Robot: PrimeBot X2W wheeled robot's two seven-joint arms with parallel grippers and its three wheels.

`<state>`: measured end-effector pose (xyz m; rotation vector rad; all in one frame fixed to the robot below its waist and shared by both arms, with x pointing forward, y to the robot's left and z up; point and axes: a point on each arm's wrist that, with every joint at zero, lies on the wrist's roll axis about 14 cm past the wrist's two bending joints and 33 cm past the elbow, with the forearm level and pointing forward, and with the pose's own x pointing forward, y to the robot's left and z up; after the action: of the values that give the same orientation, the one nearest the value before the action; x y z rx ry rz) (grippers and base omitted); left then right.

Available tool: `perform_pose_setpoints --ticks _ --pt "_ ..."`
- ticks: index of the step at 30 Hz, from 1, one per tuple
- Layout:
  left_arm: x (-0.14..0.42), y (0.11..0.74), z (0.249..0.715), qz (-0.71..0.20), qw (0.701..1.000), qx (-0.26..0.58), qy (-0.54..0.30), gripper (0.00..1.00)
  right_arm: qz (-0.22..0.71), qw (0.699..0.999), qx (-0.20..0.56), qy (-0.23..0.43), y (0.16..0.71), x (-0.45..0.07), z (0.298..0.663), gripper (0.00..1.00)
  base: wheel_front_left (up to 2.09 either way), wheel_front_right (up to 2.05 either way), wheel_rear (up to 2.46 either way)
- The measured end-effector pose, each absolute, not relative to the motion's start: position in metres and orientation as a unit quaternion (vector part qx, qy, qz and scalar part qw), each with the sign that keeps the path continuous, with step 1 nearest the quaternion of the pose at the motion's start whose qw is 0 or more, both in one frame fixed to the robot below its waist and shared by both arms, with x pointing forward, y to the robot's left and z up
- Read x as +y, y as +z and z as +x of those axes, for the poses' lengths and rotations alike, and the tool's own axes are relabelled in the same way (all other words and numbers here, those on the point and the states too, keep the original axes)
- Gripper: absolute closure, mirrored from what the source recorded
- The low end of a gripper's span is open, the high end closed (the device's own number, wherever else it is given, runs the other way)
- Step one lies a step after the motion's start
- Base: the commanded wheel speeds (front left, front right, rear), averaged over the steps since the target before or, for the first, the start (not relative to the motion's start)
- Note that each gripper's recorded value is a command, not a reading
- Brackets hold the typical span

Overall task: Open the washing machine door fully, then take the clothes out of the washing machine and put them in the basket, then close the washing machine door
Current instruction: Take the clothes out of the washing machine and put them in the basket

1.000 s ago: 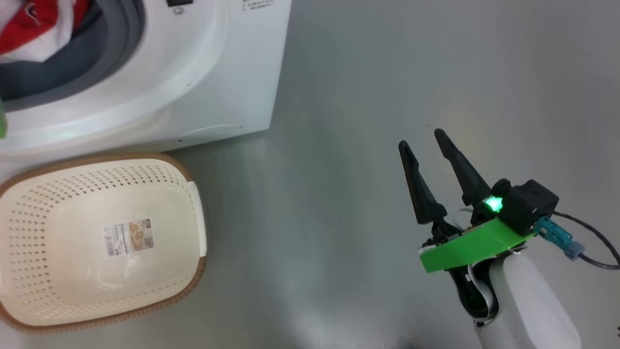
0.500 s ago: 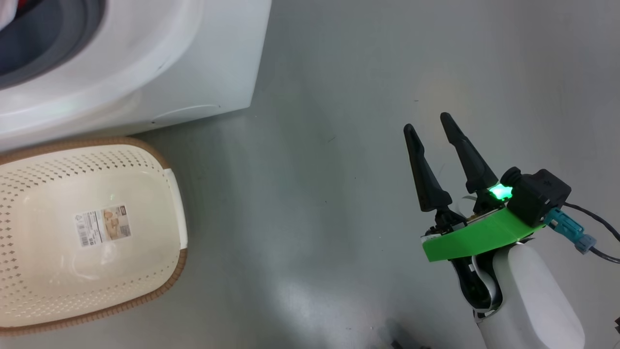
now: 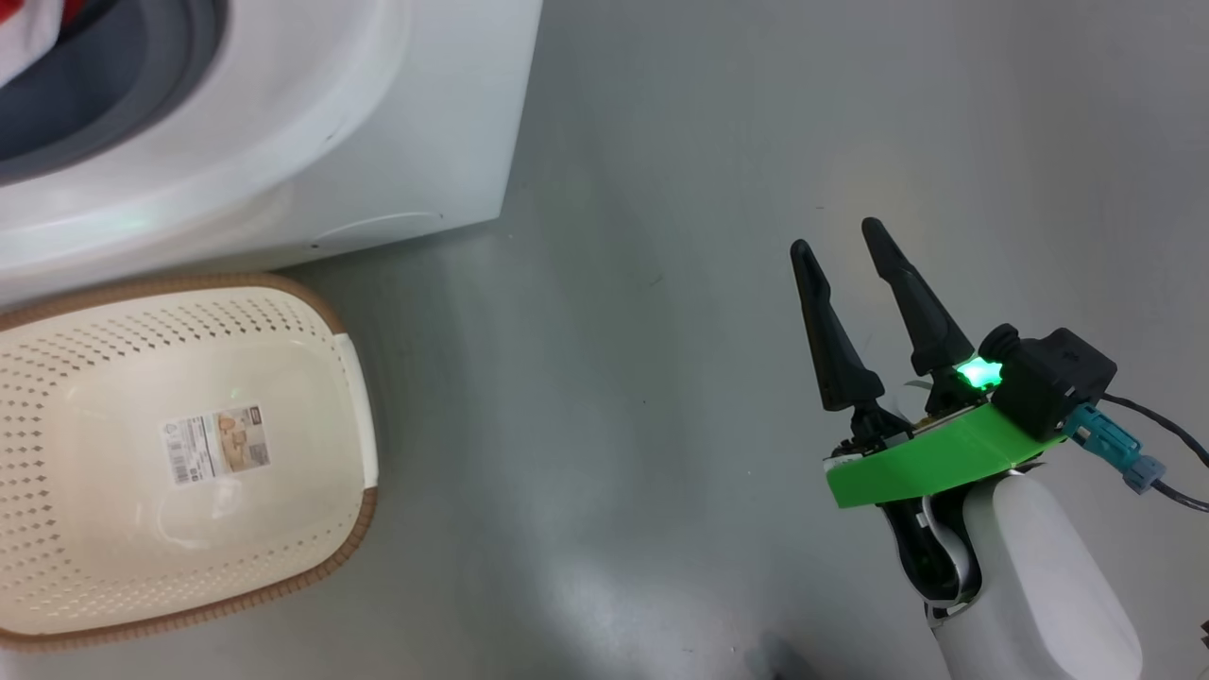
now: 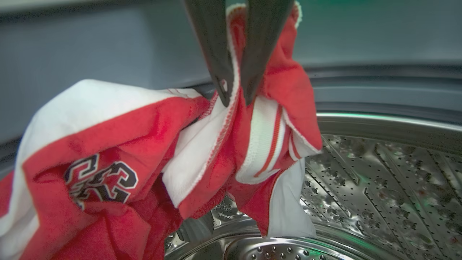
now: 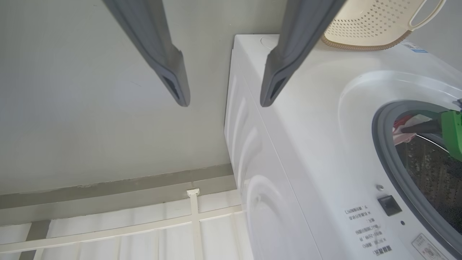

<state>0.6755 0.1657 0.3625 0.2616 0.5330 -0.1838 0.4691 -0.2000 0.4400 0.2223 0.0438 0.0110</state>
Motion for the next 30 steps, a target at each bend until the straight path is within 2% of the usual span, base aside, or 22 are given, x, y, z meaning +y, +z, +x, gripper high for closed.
perform_pose_setpoints --ticks 13,19,24,30 --pt "0.154 0.419 0.661 0.058 0.983 0.148 -0.095 1.0 0.112 0.994 -0.003 0.008 0.465 -0.199 0.461 0.0 0.0 0.0 0.0" --pt "0.153 0.447 0.654 0.032 0.989 0.113 -0.092 1.0 0.109 0.994 -0.005 0.009 0.47 -0.197 0.45 0.0 0.0 0.0 0.0" --pt "0.151 0.494 0.644 0.002 0.994 0.043 -0.098 1.0 0.105 0.994 -0.016 0.014 0.481 -0.193 0.443 0.0 0.0 0.0 0.0" --pt "0.157 0.52 0.629 -0.013 0.995 0.0 -0.096 1.0 0.106 0.994 -0.021 0.013 0.486 -0.193 0.436 0.0 0.0 0.0 0.0"
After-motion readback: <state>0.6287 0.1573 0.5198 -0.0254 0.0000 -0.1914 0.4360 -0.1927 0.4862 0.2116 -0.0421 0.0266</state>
